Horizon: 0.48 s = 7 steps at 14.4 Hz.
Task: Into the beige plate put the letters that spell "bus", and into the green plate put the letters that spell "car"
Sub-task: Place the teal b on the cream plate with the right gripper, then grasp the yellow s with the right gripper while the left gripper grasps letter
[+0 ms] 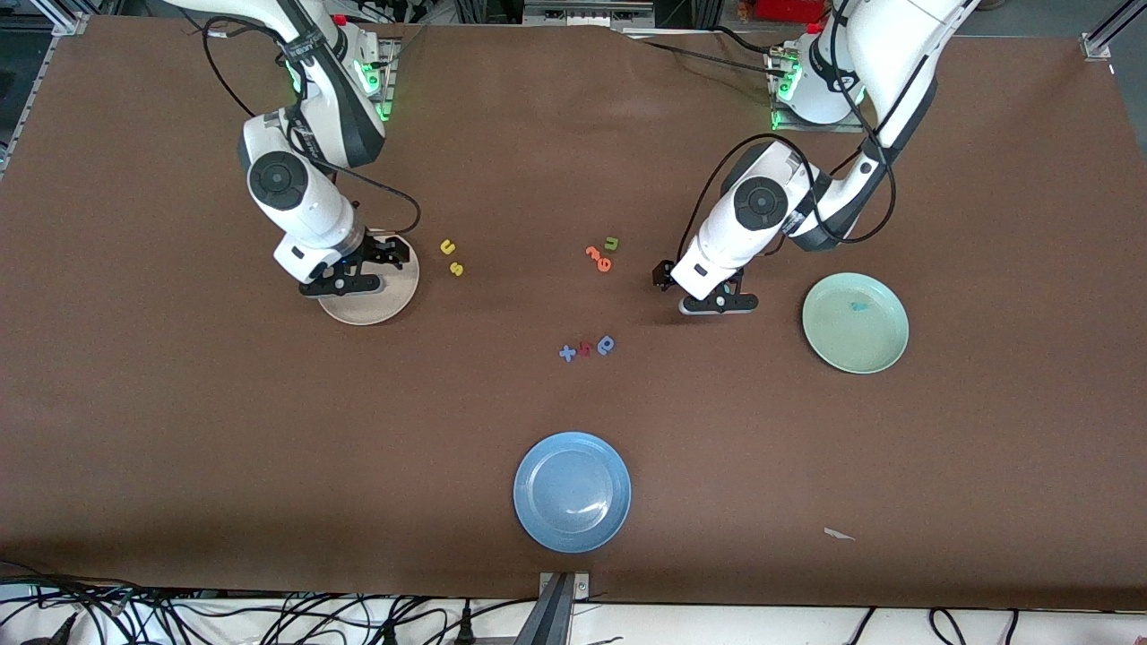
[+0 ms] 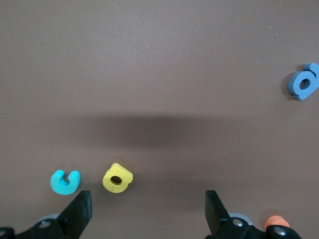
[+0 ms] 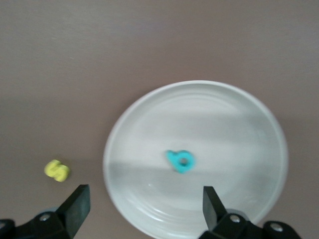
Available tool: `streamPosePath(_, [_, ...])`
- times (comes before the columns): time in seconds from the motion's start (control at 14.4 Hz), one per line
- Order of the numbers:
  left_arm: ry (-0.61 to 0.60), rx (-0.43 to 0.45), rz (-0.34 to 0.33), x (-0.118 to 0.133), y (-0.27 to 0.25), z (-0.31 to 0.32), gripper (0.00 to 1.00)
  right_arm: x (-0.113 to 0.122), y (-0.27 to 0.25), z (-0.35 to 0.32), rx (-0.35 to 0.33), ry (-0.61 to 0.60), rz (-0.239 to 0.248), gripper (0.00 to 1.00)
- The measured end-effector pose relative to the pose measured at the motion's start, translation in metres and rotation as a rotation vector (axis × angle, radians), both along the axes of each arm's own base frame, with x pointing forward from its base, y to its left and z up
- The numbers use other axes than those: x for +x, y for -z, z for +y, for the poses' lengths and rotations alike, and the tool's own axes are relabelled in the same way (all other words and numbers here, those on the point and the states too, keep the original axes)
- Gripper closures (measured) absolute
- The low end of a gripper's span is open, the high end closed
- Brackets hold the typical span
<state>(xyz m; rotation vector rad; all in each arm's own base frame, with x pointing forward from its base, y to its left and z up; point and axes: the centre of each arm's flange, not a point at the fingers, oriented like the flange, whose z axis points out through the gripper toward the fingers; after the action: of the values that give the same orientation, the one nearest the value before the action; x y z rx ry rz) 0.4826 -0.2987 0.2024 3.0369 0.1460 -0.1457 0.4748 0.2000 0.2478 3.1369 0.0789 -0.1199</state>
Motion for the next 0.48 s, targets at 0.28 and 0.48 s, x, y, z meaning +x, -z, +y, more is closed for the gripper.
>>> streamPosePath(0.28, [0.000,0.019,0.017,0.000,0.017,0.003,0.01,-0.040,0.032,0.089,0.065,0.065,-0.010,0.00])
streamPosePath(0.48, [-0.005,0.026,0.025,-0.002,0.024,0.003,0.04,-0.048,0.042,0.102,0.079,0.071,-0.010,0.00])
